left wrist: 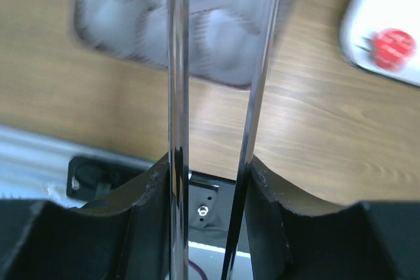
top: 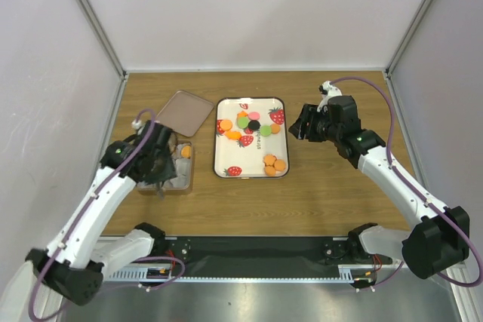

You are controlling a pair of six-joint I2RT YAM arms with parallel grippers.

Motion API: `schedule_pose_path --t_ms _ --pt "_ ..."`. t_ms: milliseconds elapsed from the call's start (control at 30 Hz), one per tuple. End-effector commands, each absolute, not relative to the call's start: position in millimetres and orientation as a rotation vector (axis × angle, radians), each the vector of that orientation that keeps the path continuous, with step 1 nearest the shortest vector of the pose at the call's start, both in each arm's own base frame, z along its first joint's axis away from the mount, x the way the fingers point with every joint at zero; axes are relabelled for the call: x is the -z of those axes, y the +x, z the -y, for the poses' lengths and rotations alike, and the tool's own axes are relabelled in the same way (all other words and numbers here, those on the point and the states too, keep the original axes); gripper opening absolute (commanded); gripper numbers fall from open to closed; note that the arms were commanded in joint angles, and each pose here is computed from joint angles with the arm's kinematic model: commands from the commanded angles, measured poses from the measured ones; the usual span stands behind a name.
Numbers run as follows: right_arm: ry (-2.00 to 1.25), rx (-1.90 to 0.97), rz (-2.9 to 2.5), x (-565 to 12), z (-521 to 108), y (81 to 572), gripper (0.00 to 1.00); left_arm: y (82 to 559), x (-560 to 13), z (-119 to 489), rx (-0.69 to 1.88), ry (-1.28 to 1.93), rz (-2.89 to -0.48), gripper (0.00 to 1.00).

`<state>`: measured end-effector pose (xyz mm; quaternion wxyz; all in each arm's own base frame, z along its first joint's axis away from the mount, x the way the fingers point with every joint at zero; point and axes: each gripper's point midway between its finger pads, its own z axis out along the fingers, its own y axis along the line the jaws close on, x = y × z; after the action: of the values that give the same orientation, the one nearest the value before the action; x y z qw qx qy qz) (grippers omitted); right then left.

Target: Pack the cookies

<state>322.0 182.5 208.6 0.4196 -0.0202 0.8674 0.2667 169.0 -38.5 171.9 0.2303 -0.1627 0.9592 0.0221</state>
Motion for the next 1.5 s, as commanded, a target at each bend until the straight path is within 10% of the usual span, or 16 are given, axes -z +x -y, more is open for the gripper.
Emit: schedule_pose_path --t_ms 0,567,1467 --pt "-0.036 -0.623 -2.135 -215.5 -176.1 329.6 0.58 187.5 -193.5 81.1 -0.006 -0.322 -2.588 0.47" --pt "0.092 -0.463 -2.120 -215.2 -138.8 341.1 0.59 177.5 -151.6 276.5 0.216 0.396 -2.651 0.52" --pt "0.083 -0.476 -2.116 -216.0 -140.9 340.7 0.58 151.8 -113.0 287.1 0.101 0.666 -2.706 0.52"
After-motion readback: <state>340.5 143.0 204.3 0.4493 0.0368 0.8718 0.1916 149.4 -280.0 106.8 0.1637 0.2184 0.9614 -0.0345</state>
